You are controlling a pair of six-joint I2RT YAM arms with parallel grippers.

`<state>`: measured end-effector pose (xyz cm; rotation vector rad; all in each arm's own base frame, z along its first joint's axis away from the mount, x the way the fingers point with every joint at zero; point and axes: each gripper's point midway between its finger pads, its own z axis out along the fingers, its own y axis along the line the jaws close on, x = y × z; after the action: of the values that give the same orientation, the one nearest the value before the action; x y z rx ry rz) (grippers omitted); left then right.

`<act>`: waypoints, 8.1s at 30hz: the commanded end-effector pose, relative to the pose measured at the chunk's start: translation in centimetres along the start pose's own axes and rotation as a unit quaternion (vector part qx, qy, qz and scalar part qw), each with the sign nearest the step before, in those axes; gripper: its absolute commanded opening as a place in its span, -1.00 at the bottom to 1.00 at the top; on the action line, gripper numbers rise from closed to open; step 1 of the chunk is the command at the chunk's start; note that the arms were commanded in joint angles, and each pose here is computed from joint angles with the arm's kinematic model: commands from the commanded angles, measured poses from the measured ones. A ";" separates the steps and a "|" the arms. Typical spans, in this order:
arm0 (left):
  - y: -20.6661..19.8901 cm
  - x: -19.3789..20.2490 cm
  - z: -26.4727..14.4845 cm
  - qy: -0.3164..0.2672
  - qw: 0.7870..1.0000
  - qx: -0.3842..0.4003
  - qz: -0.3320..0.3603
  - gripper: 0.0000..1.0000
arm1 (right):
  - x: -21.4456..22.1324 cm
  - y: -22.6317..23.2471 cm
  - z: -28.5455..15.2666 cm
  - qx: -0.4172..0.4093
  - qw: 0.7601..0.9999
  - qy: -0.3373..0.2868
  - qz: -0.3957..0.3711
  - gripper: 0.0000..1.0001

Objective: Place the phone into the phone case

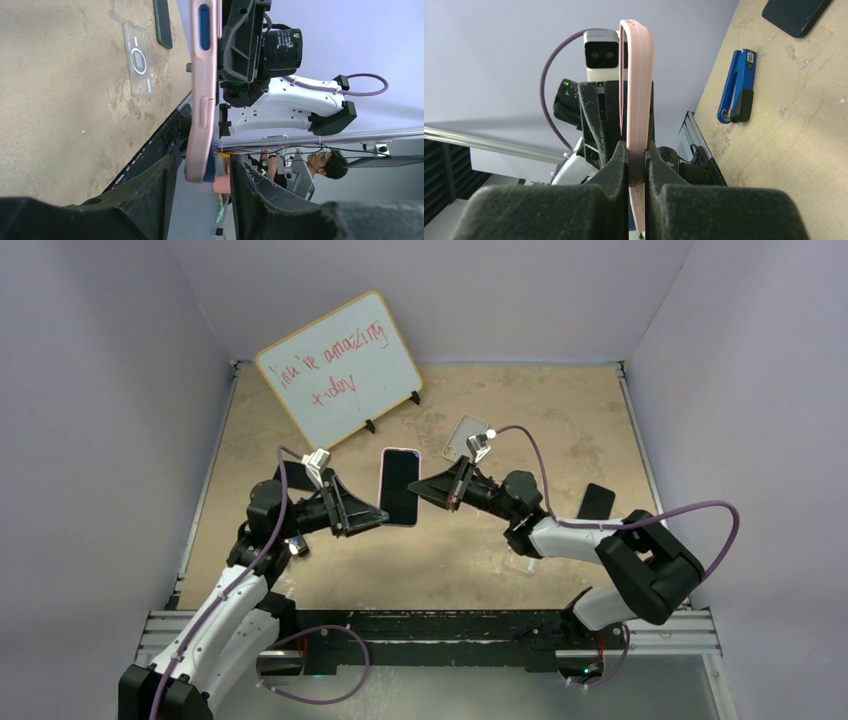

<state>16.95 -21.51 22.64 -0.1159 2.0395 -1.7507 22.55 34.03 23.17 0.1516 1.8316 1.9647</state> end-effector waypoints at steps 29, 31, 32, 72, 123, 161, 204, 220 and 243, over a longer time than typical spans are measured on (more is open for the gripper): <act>-0.1 -2.2 -0.3 -0.024 0.993 -0.076 0.091 -0.12 | 2.1 3.3 -0.1 -0.068 0.992 0.093 -0.054 -1.00; -0.4 -2.8 -0.6 -0.024 0.988 -0.093 0.119 0.09 | 3.2 3.6 -0.5 -0.070 0.985 0.139 -0.075 -1.00; -0.5 -2.9 -0.7 -0.020 0.986 -0.099 0.132 0.11 | 3.7 3.9 -0.7 -0.073 0.981 0.156 -0.085 -1.00; 1.7 3.3 1.6 0.169 0.977 -0.011 0.131 -0.36 | 8.9 0.9 -4.8 -0.027 0.923 0.356 -0.147 -1.00; -4.6 -2.7 1.6 -0.093 0.989 0.111 -0.015 -0.56 | 0.6 5.7 -7.8 -0.116 0.992 -0.038 -0.014 -1.00; -3.4 -4.1 1.0 -0.157 0.984 0.083 0.022 -1.00 | 3.4 2.0 -6.2 0.011 0.999 0.036 -0.015 -0.25; 0.8 -2.8 1.3 -0.088 0.987 -0.061 0.116 0.08 | 2.1 0.7 -6.6 0.066 0.997 -0.023 -0.034 -1.00; 6.5 -3.7 -1.8 -0.082 0.950 -0.264 0.147 0.78 | -2.9 -5.7 -5.4 0.176 0.981 -0.043 -0.070 -1.00; 8.3 -4.1 -3.4 -0.088 0.926 -0.318 0.184 0.78 | -6.5 -16.2 -3.8 0.246 0.967 0.067 -0.024 -0.61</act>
<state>20.46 -15.87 15.17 -0.0730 2.2639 -0.8397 29.17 27.43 6.29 0.2519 2.4386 1.4571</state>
